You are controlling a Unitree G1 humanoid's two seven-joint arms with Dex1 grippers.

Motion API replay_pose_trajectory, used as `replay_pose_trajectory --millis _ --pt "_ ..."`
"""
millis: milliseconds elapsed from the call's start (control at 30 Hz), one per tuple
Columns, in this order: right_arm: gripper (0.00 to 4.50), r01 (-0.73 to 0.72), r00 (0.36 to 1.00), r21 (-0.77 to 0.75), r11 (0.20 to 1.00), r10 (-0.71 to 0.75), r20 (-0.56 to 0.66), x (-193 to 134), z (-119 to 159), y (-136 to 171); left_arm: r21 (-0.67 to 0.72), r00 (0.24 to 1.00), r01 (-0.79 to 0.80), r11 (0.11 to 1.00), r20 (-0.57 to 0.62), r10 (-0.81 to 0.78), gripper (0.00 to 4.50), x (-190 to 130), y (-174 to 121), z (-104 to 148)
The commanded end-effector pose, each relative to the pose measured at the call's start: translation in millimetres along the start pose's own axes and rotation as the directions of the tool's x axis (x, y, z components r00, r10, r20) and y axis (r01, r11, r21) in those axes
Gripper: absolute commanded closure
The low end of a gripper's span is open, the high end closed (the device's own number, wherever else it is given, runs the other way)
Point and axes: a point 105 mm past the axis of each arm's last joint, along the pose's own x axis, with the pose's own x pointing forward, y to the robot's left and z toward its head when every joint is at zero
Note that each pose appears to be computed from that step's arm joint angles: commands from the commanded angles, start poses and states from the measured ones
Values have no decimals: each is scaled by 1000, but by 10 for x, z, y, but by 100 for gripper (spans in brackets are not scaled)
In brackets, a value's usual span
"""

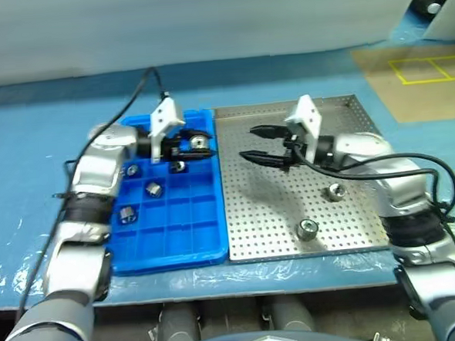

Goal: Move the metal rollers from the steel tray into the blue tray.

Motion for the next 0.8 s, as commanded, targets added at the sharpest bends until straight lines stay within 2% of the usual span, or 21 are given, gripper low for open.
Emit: replay_pose_trajectory --millis 33,333,567,800 --pt "120 -64 998 -46 997 65 17 90 55 8 9 1000 -19 1000 15 19 271 -152 -148 119" --pt "120 -147 989 -31 989 148 21 314 -86 81 -98 995 9 995 -98 -19 271 -369 -638 -248" --pt "120 -160 987 -17 987 161 19 340 -137 132 -136 977 39 990 -205 -67 271 -491 -799 -513" --pt "120 -165 986 -2 986 165 14 324 -171 165 -175 962 95 980 -238 -136 271 -519 -925 -644"
